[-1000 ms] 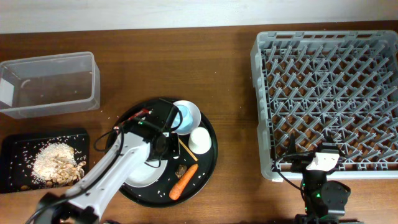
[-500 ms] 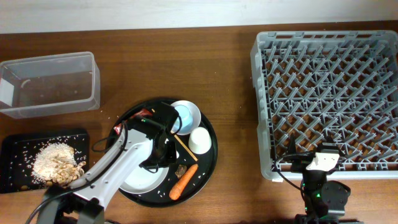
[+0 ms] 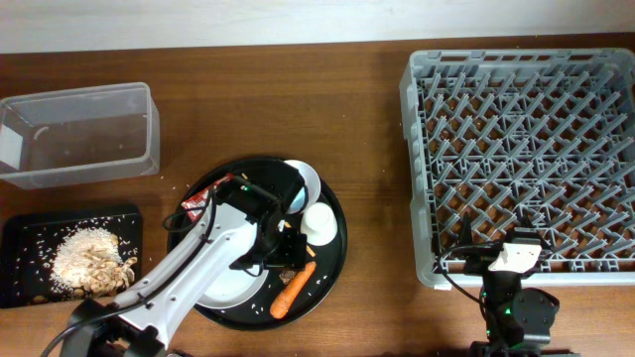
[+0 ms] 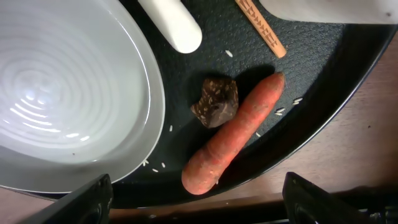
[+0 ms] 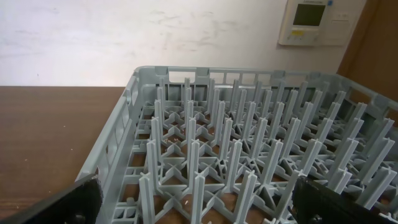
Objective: Sort waste into correct bins and load items into the dishwasher rack
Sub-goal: 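Carry the empty plate back and set it on the round tray, then grasp the orange carrot with the left gripper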
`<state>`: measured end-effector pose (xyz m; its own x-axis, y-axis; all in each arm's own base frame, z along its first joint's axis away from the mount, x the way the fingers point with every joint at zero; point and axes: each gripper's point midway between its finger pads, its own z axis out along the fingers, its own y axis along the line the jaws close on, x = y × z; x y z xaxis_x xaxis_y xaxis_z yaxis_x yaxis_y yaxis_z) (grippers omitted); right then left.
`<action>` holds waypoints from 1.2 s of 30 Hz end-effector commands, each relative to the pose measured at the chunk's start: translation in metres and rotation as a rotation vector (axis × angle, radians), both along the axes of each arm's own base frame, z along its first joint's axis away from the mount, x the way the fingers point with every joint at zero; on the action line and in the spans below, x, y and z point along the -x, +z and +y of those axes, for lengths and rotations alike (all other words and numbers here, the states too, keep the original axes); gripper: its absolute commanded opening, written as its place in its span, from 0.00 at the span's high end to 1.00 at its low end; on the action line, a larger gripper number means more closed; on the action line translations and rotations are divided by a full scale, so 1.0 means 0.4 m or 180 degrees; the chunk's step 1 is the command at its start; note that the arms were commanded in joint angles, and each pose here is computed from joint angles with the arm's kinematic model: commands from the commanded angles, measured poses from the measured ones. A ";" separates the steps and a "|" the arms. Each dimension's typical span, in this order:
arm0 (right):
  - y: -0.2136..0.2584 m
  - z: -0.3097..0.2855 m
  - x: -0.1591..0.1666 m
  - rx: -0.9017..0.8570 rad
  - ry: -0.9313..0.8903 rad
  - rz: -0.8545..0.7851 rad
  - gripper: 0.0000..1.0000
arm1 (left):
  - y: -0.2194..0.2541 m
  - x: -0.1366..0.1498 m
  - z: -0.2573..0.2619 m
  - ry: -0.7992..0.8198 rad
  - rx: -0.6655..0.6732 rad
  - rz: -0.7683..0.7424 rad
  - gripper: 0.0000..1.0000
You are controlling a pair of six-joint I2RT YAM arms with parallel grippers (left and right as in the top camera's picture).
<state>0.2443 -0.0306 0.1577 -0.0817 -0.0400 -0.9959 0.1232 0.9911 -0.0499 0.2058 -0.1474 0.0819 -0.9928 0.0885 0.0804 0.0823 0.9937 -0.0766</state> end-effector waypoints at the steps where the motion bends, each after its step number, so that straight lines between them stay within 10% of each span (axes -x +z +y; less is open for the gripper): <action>1: -0.007 -0.003 0.001 -0.0006 -0.0017 0.0018 0.01 | 0.007 -0.016 -0.010 -0.0062 0.0031 -0.0082 0.13; 23: -0.007 -0.003 0.001 -0.0006 -0.0017 0.0018 0.01 | 0.010 -0.389 0.271 0.1376 -0.0262 -0.1211 0.13; 30: -0.007 -0.003 0.001 -0.0006 -0.0017 0.0018 0.01 | 0.034 -0.363 0.272 0.1331 -0.0263 -0.1170 0.13; 36: -0.007 -0.003 0.001 -0.0006 -0.0017 0.0018 0.01 | 0.115 -0.190 0.159 0.0933 0.0431 -0.0581 0.13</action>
